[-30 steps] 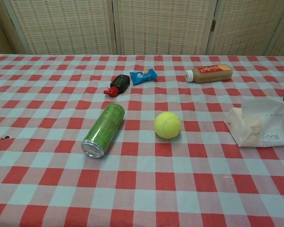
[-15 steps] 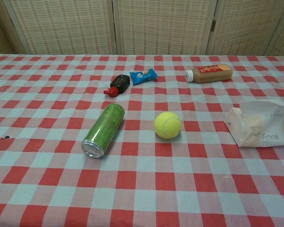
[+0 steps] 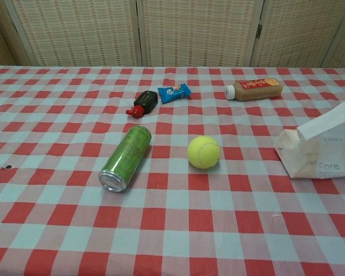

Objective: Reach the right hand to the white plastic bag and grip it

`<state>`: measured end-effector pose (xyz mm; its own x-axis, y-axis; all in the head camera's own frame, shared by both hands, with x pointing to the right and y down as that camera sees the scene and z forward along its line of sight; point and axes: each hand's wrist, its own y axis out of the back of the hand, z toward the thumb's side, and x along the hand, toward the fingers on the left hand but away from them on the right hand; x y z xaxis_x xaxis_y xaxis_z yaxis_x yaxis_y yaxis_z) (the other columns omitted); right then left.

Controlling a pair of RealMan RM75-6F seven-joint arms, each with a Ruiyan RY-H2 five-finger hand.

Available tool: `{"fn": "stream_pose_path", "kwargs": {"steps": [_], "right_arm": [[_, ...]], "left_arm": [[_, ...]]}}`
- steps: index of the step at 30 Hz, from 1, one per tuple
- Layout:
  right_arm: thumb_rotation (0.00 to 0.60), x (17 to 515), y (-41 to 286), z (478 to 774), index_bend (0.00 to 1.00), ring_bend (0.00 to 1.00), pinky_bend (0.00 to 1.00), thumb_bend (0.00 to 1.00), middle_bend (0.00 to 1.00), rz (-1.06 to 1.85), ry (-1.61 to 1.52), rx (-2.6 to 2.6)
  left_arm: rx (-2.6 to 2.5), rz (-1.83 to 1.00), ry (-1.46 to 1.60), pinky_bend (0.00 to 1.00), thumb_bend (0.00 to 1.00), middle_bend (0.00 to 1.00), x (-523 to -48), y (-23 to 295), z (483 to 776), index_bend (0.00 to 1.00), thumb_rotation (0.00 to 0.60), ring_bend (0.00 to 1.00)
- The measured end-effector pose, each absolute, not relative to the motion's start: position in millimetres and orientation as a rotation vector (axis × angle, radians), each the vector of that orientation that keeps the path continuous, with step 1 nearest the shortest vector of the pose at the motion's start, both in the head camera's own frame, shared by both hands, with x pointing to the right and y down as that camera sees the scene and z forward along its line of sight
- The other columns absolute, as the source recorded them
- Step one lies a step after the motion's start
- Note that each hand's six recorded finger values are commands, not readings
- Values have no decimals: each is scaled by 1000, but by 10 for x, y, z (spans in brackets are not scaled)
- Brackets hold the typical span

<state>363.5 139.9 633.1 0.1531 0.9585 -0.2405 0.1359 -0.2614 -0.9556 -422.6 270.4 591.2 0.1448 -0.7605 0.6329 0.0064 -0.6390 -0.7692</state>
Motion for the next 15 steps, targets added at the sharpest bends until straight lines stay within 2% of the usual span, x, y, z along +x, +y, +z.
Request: {"fn": "stream_pose_path", "kwargs": {"steps": [4, 11, 15], "right_arm": [[600, 3646, 1142, 6040, 684, 859, 876, 403, 771, 1161, -1155, -1508], [600, 3656, 510, 5526, 685, 859, 876, 403, 771, 1144, -1241, -1298], [600, 3663, 221, 5491, 685, 857, 876, 403, 771, 1201, -1218, -1203]], "left_arm": [[-1799, -1548, 717, 367, 388, 42, -4207, 2708, 5909, 118, 600, 52], [-1806, -1538, 721, 367, 388, 43, -4198, 2712, 5890, 118, 600, 51], [-1810, -1530, 727, 367, 388, 43, -4195, 2711, 5876, 118, 600, 51]]}}
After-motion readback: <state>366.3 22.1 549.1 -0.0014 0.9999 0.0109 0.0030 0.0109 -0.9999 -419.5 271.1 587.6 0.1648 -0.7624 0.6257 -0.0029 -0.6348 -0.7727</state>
